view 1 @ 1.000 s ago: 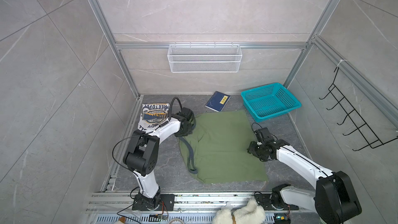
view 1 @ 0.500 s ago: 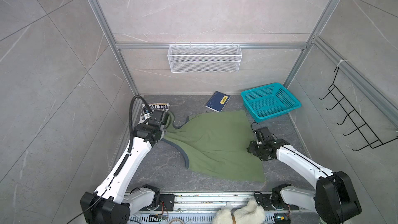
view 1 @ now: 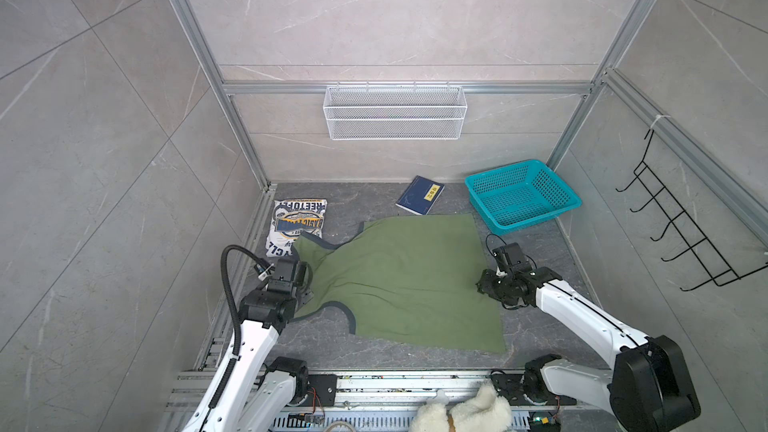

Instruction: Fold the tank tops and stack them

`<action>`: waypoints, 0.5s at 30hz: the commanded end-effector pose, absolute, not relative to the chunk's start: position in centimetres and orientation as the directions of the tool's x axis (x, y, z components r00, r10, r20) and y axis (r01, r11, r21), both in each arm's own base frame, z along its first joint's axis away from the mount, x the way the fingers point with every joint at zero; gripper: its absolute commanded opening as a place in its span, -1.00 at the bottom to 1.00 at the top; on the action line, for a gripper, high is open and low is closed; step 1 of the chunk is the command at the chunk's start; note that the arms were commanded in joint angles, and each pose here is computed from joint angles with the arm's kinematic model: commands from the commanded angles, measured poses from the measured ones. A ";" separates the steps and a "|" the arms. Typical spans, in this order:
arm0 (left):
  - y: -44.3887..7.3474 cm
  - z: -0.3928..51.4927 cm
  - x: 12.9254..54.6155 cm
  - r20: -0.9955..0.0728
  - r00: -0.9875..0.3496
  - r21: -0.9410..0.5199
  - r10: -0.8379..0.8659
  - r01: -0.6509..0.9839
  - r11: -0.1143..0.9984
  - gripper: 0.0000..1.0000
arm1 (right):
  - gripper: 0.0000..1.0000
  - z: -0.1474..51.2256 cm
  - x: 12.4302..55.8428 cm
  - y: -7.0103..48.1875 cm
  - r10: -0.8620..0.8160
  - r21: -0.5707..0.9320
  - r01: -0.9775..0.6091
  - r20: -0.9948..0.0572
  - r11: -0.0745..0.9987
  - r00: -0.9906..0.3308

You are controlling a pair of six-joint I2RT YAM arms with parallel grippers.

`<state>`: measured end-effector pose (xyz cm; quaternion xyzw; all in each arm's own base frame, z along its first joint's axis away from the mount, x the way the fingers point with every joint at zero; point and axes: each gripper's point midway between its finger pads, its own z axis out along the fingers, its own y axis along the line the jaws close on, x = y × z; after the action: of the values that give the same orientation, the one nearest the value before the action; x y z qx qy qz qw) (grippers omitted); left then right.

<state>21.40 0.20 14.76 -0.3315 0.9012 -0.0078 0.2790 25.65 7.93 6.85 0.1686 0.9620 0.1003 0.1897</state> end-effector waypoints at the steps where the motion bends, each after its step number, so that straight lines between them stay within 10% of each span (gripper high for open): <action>1: -5.0 16.8 26.9 -0.482 -0.719 -0.310 -0.502 -0.396 0.864 0.15 | 0.21 8.4 25.6 9.4 0.304 0.299 0.203 -0.345 0.932 -0.888; 15: -20.5 6.4 25.4 -0.263 -0.959 -0.197 -0.109 -0.057 0.979 0.17 | 0.20 3.5 19.8 14.2 0.151 0.201 0.115 -0.175 0.973 -0.973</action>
<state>26.24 -19.15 7.51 -0.0557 0.9829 -0.0858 0.1533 21.39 15.05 5.67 0.0483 0.9824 0.1194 0.1356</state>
